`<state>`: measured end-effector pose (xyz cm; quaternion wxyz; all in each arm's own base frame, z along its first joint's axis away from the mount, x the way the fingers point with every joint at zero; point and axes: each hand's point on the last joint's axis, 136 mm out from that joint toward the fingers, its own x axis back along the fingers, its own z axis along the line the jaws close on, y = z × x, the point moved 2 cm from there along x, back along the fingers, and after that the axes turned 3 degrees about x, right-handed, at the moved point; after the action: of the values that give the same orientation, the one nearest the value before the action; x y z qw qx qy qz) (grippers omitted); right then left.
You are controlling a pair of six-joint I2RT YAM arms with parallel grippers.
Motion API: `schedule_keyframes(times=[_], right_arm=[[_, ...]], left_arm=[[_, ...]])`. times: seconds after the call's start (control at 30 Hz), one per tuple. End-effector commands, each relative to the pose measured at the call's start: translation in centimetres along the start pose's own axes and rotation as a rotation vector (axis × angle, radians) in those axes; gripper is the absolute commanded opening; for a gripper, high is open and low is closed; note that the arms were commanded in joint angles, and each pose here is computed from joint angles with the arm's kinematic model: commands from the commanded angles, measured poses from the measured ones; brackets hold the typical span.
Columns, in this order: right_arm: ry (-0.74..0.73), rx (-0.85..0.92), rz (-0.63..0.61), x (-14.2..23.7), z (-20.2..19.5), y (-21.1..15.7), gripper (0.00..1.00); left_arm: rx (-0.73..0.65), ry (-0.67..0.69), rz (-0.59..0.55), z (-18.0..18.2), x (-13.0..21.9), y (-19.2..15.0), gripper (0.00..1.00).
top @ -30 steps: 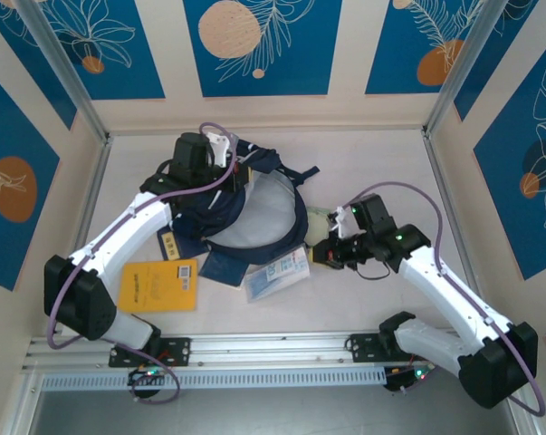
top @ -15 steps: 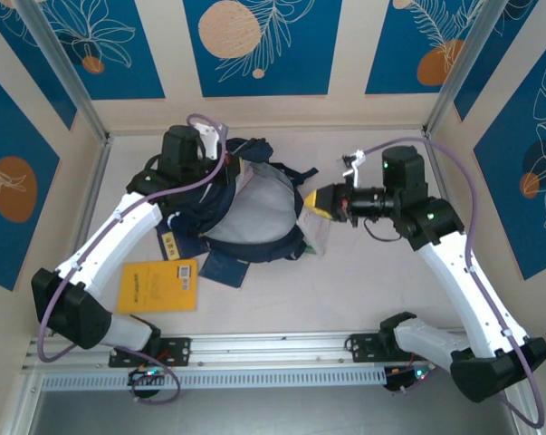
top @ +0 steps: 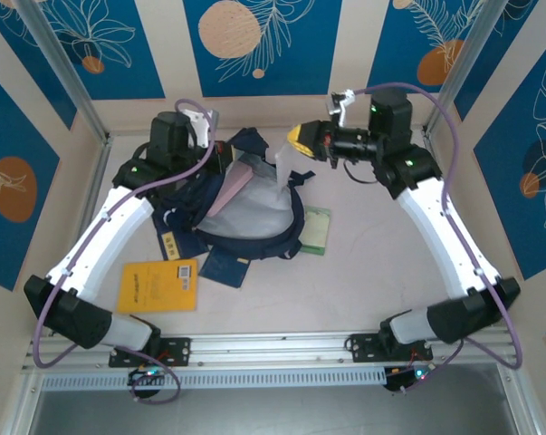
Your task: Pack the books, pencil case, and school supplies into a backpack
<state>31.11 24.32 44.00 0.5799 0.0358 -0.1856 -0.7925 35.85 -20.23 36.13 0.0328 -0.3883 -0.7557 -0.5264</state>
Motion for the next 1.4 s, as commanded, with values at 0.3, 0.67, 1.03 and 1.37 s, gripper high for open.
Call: schedule_keyframes(times=[0.3,0.67,1.03,1.37], right_arm=[[0.134,0.021,-0.086,-10.0,-0.2,5.2,0.00],[-0.006,-0.057,-0.100,-16.5,-12.5,1.3,0.00],[-0.279,-0.117,-0.016,-13.1,-24.1,-4.9,0.00],[-0.407,-0.071,0.081,-10.4,-26.1,-6.0,0.16]], left_arm=[[0.023,-0.048,-0.212,-2.3,3.7,8.4,0.00],[0.118,-0.055,-0.273,-1.3,5.3,11.0,0.00],[0.138,-0.095,-0.220,-1.2,3.7,9.8,0.00],[0.153,-0.124,-0.170,-1.1,2.2,8.8,0.00]])
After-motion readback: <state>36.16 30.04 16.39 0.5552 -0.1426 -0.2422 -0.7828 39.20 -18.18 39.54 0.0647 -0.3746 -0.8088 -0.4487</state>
